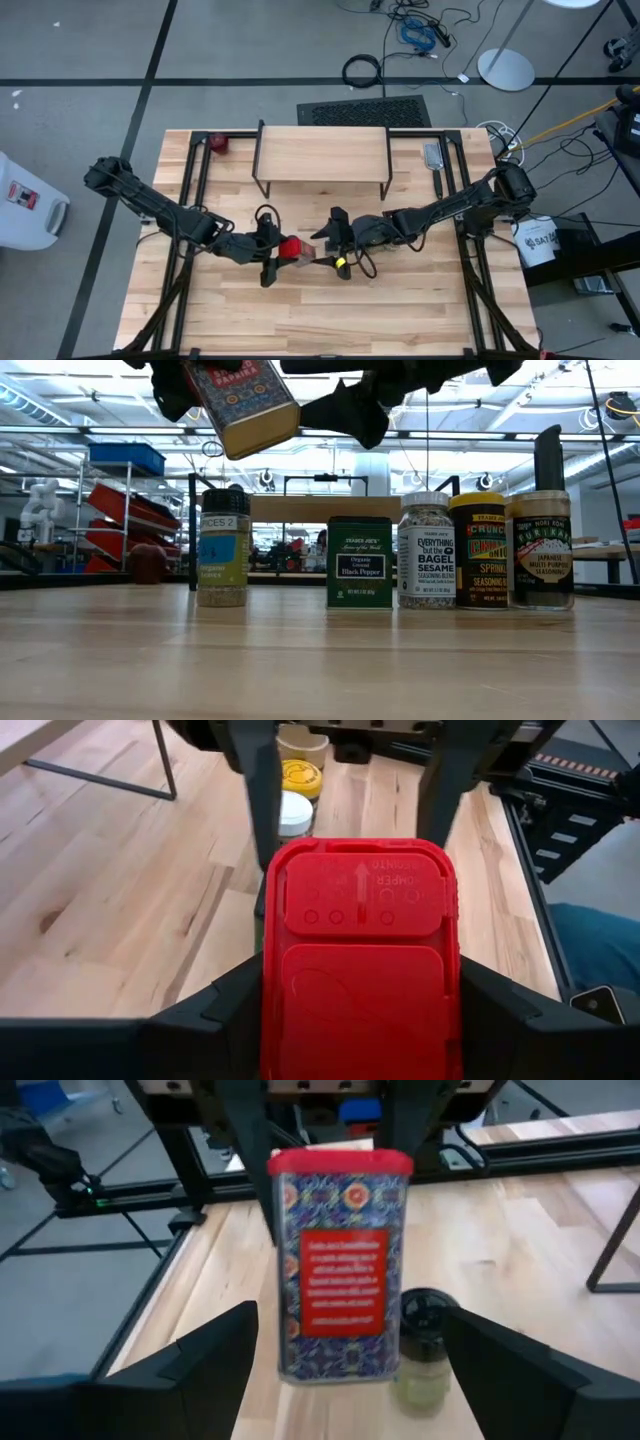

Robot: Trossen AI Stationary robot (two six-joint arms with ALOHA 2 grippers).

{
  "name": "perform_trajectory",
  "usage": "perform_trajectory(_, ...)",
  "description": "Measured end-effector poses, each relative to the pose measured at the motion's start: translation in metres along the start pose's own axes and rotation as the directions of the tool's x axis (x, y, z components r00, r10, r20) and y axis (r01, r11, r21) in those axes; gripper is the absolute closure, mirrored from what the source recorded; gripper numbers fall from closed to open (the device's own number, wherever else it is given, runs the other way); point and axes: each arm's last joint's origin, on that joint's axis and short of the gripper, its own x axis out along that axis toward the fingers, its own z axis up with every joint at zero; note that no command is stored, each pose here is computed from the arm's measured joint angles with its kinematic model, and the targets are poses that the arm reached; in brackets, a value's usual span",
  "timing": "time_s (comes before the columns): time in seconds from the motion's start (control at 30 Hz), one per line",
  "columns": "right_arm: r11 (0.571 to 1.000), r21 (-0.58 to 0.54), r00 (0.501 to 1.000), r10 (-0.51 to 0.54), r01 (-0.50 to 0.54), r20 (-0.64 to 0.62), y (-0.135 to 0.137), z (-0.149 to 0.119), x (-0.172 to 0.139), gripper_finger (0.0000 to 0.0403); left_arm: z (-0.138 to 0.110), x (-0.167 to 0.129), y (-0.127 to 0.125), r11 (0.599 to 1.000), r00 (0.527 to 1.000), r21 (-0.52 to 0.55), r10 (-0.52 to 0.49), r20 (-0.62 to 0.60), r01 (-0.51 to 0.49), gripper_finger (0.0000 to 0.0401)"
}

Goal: Shelf spices
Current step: Put the red seasoning can on the shelf

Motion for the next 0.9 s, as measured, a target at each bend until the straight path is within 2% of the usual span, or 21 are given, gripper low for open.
perform_trajectory(0.23,0.998,0.008,0.998,0.057,-0.057,0.016,-0.006,-0.001,0.007,0.0099,0.000,0.000,0.001,1.000,1.000,0.004,0.007,0.003,-0.007,0.0171)
perform_trajectory(0.53,0.998,0.014,0.997,0.060,-0.061,0.042,-0.013,0.003,0.008,0.0100,0.003,0.007,0.010,0.999,0.999,-0.018,0.047,0.008,-0.047,0.0171)
perform_trajectory(0.9,0.999,0.017,0.999,0.047,-0.048,0.013,-0.017,0.001,0.008,0.0134,0.011,0.014,0.016,0.999,0.999,-0.035,0.027,0.042,-0.025,0.0171)
